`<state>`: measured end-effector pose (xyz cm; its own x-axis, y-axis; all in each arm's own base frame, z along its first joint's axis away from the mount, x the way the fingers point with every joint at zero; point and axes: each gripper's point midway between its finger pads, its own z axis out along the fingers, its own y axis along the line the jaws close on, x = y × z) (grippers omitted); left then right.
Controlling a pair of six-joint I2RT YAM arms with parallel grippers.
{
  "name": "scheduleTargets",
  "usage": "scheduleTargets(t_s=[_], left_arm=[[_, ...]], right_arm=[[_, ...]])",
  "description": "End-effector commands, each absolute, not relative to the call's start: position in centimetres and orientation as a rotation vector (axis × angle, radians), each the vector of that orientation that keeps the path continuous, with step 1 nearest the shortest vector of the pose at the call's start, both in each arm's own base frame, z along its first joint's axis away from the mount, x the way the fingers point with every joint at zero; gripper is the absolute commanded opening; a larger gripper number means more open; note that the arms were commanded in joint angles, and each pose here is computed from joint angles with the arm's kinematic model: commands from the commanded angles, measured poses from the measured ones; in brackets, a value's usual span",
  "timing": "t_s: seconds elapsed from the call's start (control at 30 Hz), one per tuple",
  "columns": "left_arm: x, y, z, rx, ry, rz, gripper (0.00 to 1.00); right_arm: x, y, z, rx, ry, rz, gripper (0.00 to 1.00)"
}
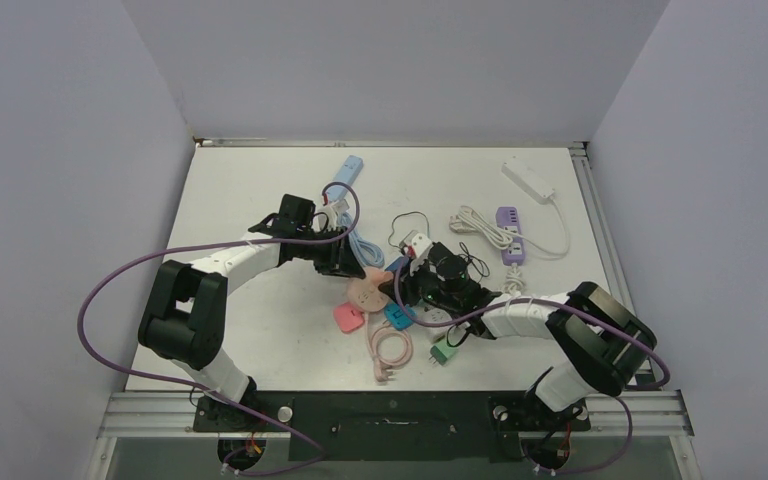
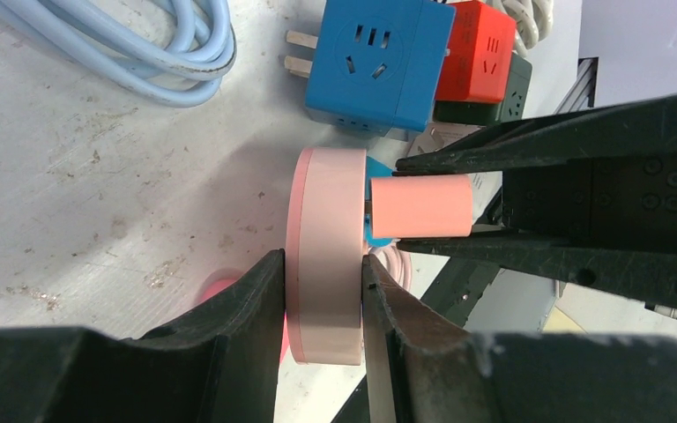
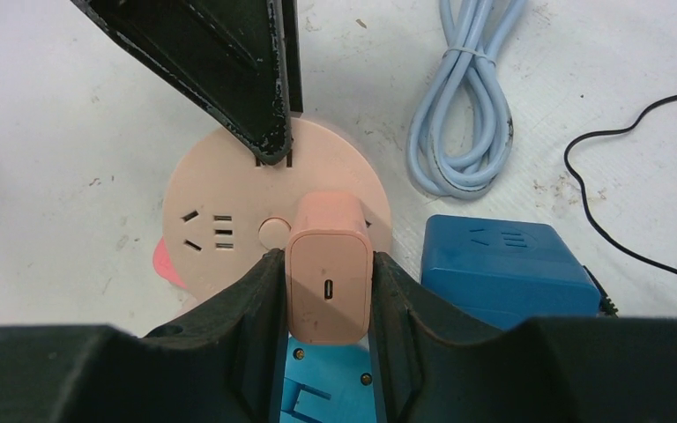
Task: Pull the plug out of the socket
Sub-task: Remove the plug from the socket.
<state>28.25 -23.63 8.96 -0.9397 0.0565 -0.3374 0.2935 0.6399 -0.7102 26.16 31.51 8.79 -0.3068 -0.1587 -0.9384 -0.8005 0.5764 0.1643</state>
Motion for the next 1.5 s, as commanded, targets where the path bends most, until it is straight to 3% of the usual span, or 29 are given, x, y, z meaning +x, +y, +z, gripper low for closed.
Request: scheduleTargets(t_s=[0.0,0.93,1.47], left_arm=[[30.6,-22.3,9.7,0.254,2.52,-1.075,0.0],[30.6,-22.2,9.7,0.254,2.521,-1.071,0.0],[30.8,-22.0,10.0,0.281,2.502,-1.016,0.0]], right_arm=[[27.4,31.2,11.8,-0.692,1.704,0.943,0.05],[25.8,32.8,11.5,-0.83,1.666,0.719,0.05],[26.9,30.9,12.6,-0.688,1.65,1.036,0.05]])
